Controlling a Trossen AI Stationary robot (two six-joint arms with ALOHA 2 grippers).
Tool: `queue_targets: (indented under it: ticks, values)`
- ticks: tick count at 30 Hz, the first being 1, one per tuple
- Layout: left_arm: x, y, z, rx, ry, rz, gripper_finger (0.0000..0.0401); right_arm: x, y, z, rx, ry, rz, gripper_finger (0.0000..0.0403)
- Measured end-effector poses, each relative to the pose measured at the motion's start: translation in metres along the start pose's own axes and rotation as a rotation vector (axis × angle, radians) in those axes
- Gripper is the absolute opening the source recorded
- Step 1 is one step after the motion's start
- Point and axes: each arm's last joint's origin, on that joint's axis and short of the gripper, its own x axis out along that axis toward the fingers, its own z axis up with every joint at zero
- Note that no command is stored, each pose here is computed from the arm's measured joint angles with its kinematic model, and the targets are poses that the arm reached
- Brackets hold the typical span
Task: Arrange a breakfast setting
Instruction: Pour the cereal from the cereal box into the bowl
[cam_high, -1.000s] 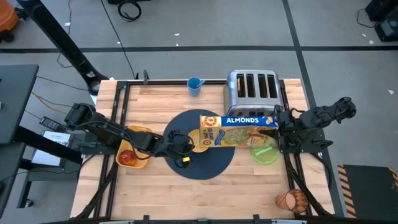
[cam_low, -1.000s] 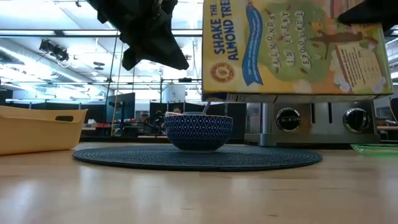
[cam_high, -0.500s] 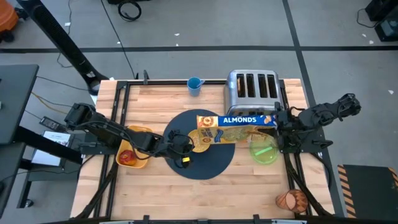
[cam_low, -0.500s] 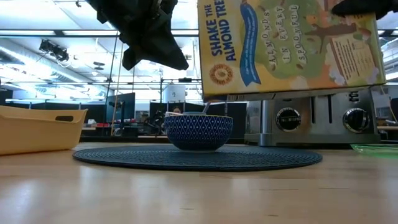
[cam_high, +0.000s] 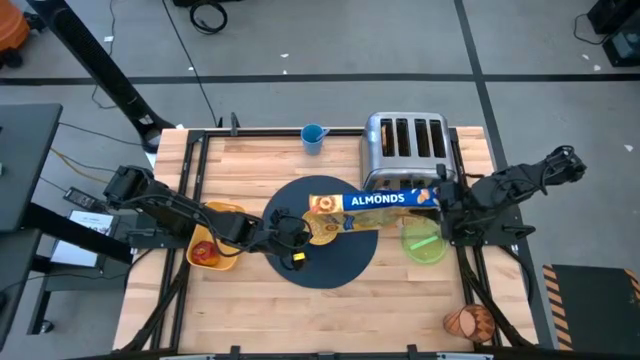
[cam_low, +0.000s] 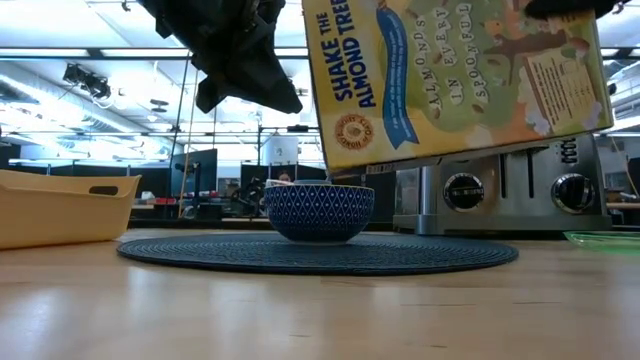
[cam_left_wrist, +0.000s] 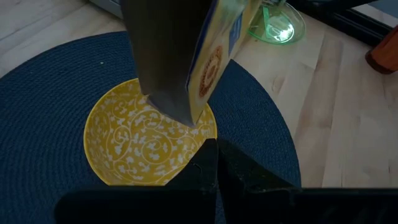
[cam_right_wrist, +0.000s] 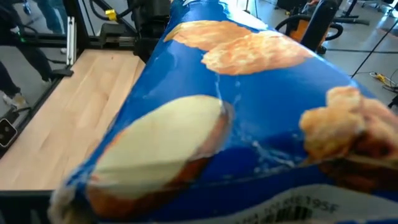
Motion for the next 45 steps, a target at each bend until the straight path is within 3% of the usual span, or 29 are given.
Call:
queue_targets:
  ticks: [13,45]
  values:
    - [0.000,-0.001,-0.001,0.001,0.001,-0.003,0.0009,0.008,0.005,0.002,-0.018,0.035,0.014,0.0189]
    - [-0.003,-0.003,-0.005,0.018,0.022,-0.009,0.0009,0.029,-0.003,0.045,-0.128,0.138,0.035,0.0189]
